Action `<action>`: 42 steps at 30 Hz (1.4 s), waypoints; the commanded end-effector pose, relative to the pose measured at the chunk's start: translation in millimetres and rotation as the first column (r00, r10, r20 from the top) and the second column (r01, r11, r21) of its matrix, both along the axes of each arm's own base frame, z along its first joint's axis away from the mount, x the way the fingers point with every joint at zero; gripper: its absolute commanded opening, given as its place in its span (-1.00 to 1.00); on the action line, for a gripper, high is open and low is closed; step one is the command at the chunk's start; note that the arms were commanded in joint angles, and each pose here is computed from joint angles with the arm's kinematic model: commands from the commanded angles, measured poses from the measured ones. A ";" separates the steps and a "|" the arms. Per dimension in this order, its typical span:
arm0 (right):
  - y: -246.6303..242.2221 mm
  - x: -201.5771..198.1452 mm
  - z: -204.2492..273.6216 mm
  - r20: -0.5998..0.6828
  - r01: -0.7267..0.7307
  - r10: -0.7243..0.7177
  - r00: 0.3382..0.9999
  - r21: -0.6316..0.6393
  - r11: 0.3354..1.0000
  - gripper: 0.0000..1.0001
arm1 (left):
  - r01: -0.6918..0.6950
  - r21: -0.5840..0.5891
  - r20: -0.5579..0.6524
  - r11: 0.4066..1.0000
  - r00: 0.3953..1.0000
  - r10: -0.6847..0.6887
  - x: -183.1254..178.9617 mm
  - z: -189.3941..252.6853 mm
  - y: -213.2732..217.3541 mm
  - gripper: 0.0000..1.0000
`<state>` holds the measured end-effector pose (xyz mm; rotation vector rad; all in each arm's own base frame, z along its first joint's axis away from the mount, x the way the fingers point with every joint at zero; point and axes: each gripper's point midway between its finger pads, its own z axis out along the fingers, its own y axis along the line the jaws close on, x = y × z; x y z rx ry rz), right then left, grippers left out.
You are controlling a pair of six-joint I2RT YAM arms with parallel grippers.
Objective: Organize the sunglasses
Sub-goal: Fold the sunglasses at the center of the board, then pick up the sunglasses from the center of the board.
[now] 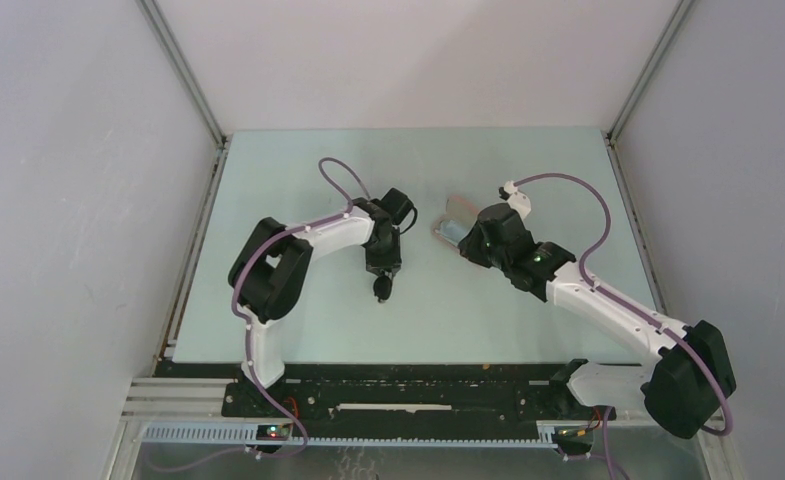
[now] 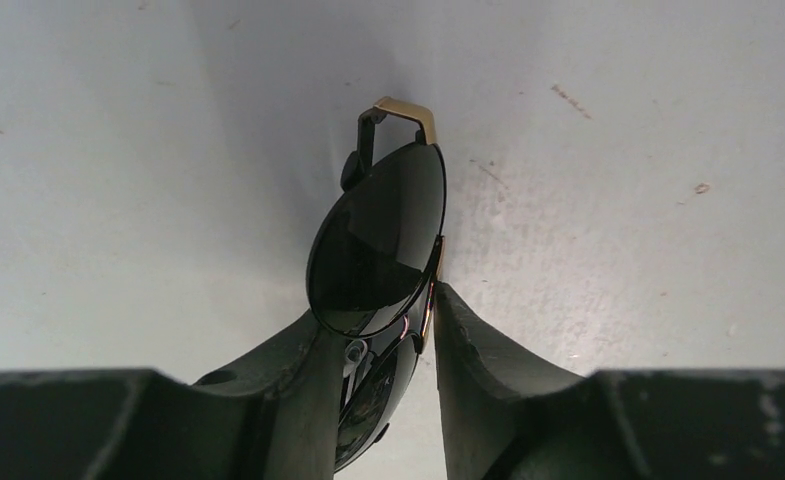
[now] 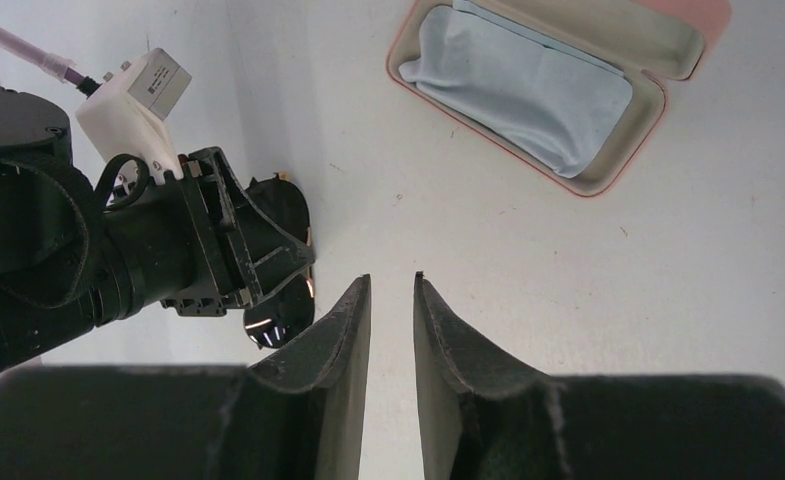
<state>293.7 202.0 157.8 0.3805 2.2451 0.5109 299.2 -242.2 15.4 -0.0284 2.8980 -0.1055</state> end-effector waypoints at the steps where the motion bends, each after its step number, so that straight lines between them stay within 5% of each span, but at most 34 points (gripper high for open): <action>1: -1.3 0.9 14.1 0.045 0.006 -0.007 0.999 0.021 1.000 -0.40 | -0.002 -0.076 -0.025 0.997 1.000 0.000 -4.2 -11.3 -22.7 -0.31; 6: -1.8 0.4 16.9 0.051 0.005 -0.007 0.999 0.026 1.000 -0.40 | -0.007 -0.205 -0.027 0.979 1.000 0.002 -5.7 5.2 -44.4 -0.31; 13: -3.6 -2.9 17.5 0.046 0.004 -0.005 0.999 0.022 1.000 -0.38 | -0.005 -0.279 -0.024 0.960 1.000 -0.002 -5.8 21.3 -56.6 0.31; 20: 0.9 -8.9 7.5 0.017 -0.008 0.008 1.000 -0.003 1.000 -0.15 | 0.012 -0.335 0.045 0.942 0.999 0.003 -3.9 67.7 -48.4 0.35; 30: 57.7 -16.0 -13.6 -0.073 -0.117 0.109 0.991 -0.109 0.987 0.30 | -0.127 -0.477 0.216 0.870 0.942 0.256 6.6 156.7 60.9 0.33; 36: 110.5 -7.2 -39.1 -0.169 -0.221 0.176 0.970 -0.305 0.926 0.37 | -0.250 -0.476 0.240 0.843 0.886 0.398 7.5 158.7 118.0 0.33; 42: 140.0 -6.8 -78.4 -0.268 -0.308 0.208 0.941 -0.415 0.856 0.76 | -0.290 -0.464 0.248 0.837 0.865 0.437 1.2 154.1 136.1 0.32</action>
